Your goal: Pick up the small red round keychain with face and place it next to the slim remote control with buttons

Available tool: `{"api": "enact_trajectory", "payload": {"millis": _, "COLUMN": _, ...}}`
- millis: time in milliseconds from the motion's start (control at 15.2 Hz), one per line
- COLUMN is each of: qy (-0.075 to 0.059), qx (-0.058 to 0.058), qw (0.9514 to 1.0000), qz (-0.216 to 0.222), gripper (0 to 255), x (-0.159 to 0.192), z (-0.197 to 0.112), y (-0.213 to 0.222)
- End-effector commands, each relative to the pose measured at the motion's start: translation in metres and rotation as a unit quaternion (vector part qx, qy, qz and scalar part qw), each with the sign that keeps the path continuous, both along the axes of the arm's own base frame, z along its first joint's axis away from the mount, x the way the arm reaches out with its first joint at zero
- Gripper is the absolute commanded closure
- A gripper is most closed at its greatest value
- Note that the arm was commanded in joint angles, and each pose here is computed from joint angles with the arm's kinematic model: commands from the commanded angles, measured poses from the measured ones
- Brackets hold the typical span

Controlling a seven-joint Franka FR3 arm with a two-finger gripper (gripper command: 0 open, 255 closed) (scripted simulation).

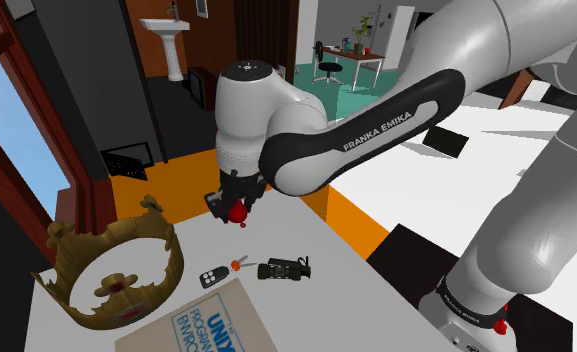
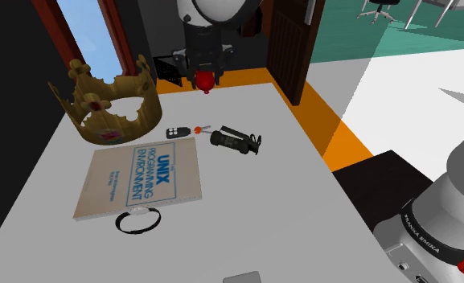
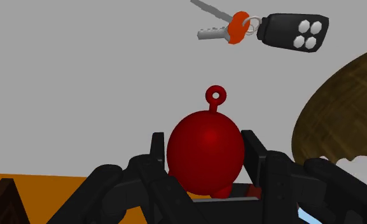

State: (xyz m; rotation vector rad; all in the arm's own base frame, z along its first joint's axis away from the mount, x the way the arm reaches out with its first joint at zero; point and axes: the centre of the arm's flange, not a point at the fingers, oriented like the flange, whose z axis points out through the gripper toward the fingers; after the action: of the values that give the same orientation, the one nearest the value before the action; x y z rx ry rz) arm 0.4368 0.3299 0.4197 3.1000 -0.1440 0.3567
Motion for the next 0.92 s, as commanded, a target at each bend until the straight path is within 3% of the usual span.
{"api": "enact_trajectory", "payload": {"millis": 0, "qy": 0.0, "qx": 0.0, "qw": 1.0, "qz": 0.0, "gripper": 255, "x": 0.0, "z": 0.011, "y": 0.0}}
{"api": "enact_trajectory", "payload": {"millis": 66, "qy": 0.0, "qx": 0.0, "qw": 1.0, "qz": 0.0, "gripper": 255, "x": 0.0, "z": 0.015, "y": 0.0}}
{"api": "enact_trajectory", "payload": {"millis": 858, "qy": 0.0, "qx": 0.0, "qw": 1.0, "qz": 0.0, "gripper": 255, "x": -0.155, "z": 0.017, "y": 0.03}}
